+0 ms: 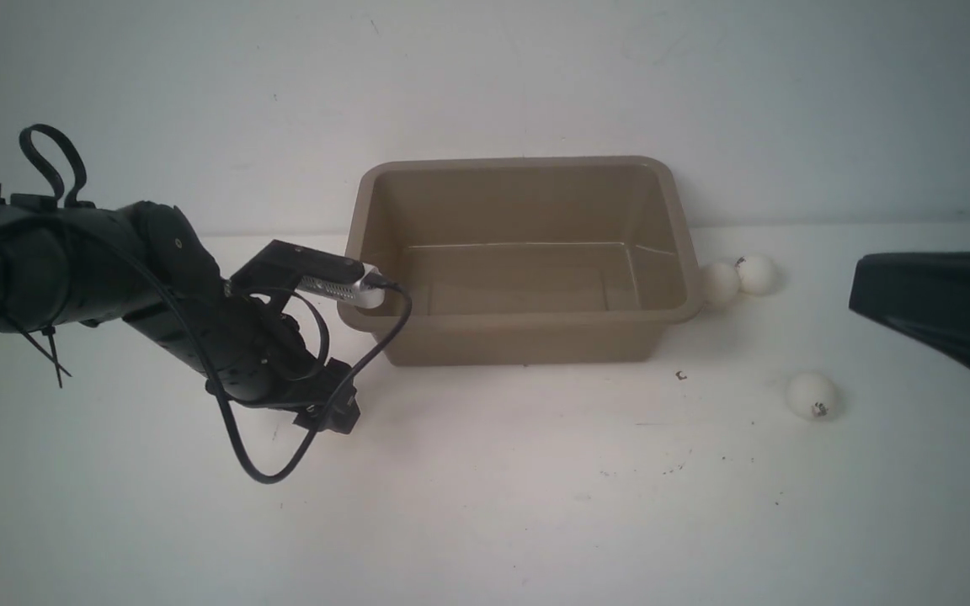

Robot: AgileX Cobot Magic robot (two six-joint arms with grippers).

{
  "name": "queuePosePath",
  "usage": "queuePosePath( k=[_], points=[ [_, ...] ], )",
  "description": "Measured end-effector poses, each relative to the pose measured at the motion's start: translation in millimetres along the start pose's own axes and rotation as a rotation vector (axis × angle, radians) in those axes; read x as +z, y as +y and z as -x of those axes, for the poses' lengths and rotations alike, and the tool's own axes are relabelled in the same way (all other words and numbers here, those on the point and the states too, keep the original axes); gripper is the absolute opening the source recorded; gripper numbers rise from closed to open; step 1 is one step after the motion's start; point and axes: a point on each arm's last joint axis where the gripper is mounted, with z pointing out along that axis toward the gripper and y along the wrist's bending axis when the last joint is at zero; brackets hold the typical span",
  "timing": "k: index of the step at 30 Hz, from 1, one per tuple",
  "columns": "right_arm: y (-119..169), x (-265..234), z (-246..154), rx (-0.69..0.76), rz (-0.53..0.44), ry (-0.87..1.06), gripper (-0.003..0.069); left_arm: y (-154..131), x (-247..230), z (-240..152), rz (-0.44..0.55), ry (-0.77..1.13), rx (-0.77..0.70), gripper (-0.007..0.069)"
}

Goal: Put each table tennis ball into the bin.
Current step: Use the left arm to clamp the table tennis ball closest to it, then use the left arm to put the table tennis ball into the box

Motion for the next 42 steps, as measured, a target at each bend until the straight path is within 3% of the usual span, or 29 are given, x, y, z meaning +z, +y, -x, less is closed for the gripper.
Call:
queuePosePath(
  k=[10,13,15,17,25,30,34,42],
  points=[
    [0.1,0.0,0.0,0.0,0.001,0.0,-0.0011,2.3,18.8,3.4,-0.032,-0.019,-0.037,0.0568],
    [0.1,0.0,0.0,0.0,0.001,0.0,-0.0011,3.8,21.8,8.2,-0.031,-0.036,-0.053,0.0493],
    [0.1,0.0,0.0,-0.002,0.001,0.0,-0.0011,4.4,21.7,9.7,-0.026,-0.048,-0.065,0.0374],
    [0.1,0.0,0.0,-0.003,0.001,0.0,-0.0011,4.4,21.7,9.7,-0.026,-0.048,-0.072,0.0342],
    [-1.7,0.0,0.8,-0.004,-0.018,-0.008,-0.0011,1.4,-11.7,0.4,0.028,0.09,0.013,0.0346],
    [-2.0,0.0,0.9,-0.005,-0.021,-0.01,-0.0011,-12.2,-67.9,13.0,0.114,-0.045,0.048,0.0346],
    [-2.0,0.0,0.9,-0.005,-0.022,-0.01,-0.0011,-40.3,-116.0,50.6,0.146,-0.3,0.139,0.0346],
    [-1.8,0.0,0.8,-0.005,-0.02,-0.009,-0.0011,-56.4,-76.6,98.7,0.098,-0.274,0.183,0.0346]
  ],
)
